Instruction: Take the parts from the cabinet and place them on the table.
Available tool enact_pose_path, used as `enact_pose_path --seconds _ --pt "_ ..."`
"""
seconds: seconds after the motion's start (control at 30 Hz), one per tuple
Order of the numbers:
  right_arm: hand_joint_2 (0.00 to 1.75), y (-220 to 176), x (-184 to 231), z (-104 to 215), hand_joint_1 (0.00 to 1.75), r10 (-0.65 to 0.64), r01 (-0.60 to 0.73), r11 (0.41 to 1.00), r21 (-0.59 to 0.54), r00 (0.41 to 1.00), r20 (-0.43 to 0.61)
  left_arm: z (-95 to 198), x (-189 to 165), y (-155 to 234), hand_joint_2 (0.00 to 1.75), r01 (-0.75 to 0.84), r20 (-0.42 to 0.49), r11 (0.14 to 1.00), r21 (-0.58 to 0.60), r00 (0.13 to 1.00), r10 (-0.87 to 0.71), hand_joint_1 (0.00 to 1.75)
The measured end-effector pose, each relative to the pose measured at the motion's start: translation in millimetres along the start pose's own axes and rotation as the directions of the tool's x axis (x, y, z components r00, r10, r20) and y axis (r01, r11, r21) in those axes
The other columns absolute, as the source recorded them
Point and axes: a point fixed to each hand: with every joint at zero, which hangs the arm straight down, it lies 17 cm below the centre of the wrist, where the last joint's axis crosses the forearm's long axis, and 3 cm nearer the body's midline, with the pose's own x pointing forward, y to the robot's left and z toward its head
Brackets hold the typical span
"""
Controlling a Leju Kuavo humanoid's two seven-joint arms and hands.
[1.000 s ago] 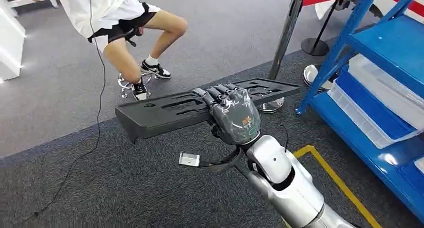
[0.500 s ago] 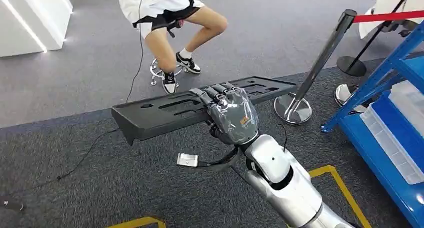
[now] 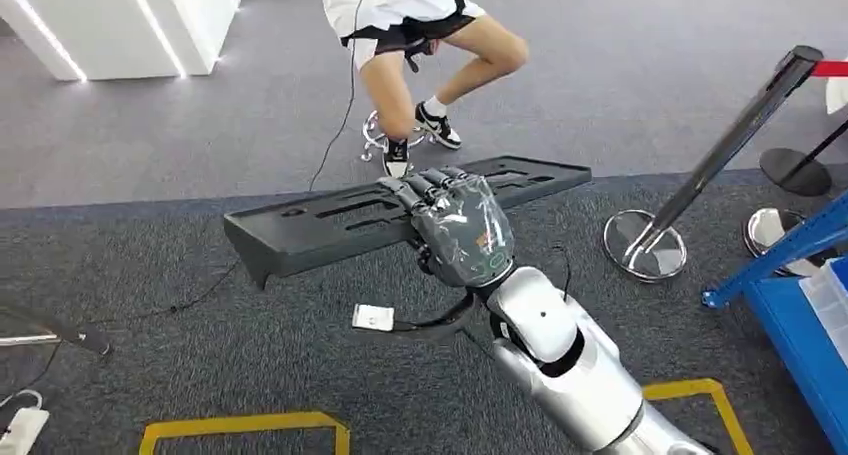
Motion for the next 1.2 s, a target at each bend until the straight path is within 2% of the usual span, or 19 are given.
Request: enact_pose_path --seconds 0.57,0.93,1.2 --pt "1.75 -6.4 -1.7 -7.8 1.75 0.006 -0.006 1.0 -0.014 1.0 0.004 -0.2 0.6 2.4 1.75 0.011 0.004 1.0 0.01 1.0 -0.011 0.0" --pt "1.75 -39.1 2.6 -46.8 1.75 0.003 -0.001 0.997 -0.078 1.0 0.023 -0.4 -4.1 -1.4 1.75 0.02 -0.001 1.0 0.005 1.0 -0.02 0.0" --pt "1.75 -46.6 6.0 -54.3 1.75 0.001 0.002 0.995 -0.096 1.0 0.029 -0.5 -1.1 -0.7 1.75 0.025 0.004 1.0 0.008 1.0 -0.025 0.0"
